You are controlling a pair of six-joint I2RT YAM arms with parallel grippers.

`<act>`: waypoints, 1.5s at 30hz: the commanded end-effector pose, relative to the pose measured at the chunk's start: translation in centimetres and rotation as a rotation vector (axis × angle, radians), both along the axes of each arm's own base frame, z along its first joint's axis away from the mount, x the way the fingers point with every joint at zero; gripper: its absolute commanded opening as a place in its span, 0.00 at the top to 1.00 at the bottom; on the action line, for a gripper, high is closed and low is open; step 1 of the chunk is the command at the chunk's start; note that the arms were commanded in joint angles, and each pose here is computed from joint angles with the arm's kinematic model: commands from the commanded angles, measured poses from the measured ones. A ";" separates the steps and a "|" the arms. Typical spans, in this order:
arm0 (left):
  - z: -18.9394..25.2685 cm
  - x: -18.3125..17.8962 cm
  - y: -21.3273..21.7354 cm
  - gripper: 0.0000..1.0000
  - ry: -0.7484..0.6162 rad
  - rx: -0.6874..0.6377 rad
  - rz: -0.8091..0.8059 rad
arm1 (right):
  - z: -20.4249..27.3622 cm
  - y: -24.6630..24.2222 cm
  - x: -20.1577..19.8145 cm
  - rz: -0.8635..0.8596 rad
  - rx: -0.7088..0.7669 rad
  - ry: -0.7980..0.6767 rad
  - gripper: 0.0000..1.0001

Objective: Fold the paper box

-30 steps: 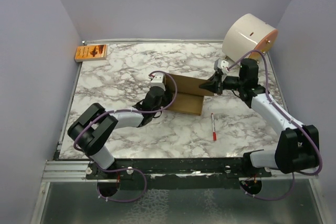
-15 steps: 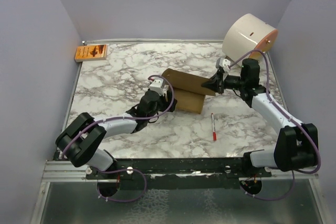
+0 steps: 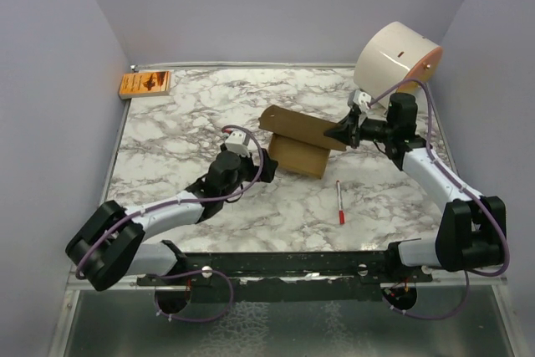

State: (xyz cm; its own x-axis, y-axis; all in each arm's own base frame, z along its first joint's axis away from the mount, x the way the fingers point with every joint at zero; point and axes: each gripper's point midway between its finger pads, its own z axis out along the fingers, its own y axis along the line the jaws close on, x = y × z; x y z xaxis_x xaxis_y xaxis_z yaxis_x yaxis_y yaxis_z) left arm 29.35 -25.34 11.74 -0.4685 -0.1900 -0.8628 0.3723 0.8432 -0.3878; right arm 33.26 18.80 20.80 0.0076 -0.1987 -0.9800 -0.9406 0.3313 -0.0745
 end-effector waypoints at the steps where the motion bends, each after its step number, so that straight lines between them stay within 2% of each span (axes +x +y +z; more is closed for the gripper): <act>1: 1.7 -0.2 1.6 0.02 -0.036 -0.117 0.042 | 0.1 -0.4 0.1 0.007 0.012 -0.007 0.99; 5: 2.5 -0.7 2.4 0.10 -0.015 -0.281 0.025 | 0.2 -0.5 -0.2 0.031 0.025 -0.003 0.99; 9: 1.8 -0.5 3.1 0.21 0.055 -0.387 0.044 | 0.1 -0.7 -0.1 0.025 0.025 0.000 0.99; 14: 2.1 -0.5 2.3 0.28 0.125 -0.549 0.015 | 0.1 -1.0 0.0 0.028 0.037 0.014 0.99; 17: 1.7 -0.2 2.2 0.30 0.185 -0.606 0.060 | 0.0 -1.3 0.0 0.033 0.061 0.044 0.99; 21: 0.9 -0.1 2.6 0.35 0.196 -0.604 0.153 | -0.1 -1.4 -0.1 0.031 0.070 0.057 0.99; 25: 0.7 -0.2 1.8 0.32 0.177 -0.529 0.187 | -0.2 -1.4 -0.1 0.036 0.076 0.067 0.99; 31: -1.4 -0.1 1.6 0.28 0.266 -0.559 0.339 | -0.5 -1.3 -0.3 0.044 0.083 0.081 0.99; 35: -1.0 1.0 0.4 0.28 0.259 -0.601 0.346 | -0.9 -1.1 -0.5 0.065 0.091 0.091 0.99; 45: -1.4 3.1 -2.5 0.36 0.276 -0.577 0.305 | -1.8 -0.8 -1.2 0.109 0.105 0.118 0.99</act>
State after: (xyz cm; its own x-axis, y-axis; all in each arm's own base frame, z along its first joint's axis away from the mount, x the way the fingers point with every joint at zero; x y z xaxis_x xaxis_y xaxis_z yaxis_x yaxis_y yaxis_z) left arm 31.84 -27.07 9.82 -0.5162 -0.7266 -0.4534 -0.0319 0.5454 -0.8376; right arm 32.64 17.66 19.12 -0.0996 -0.1202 -0.9877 -0.9586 0.2779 0.0628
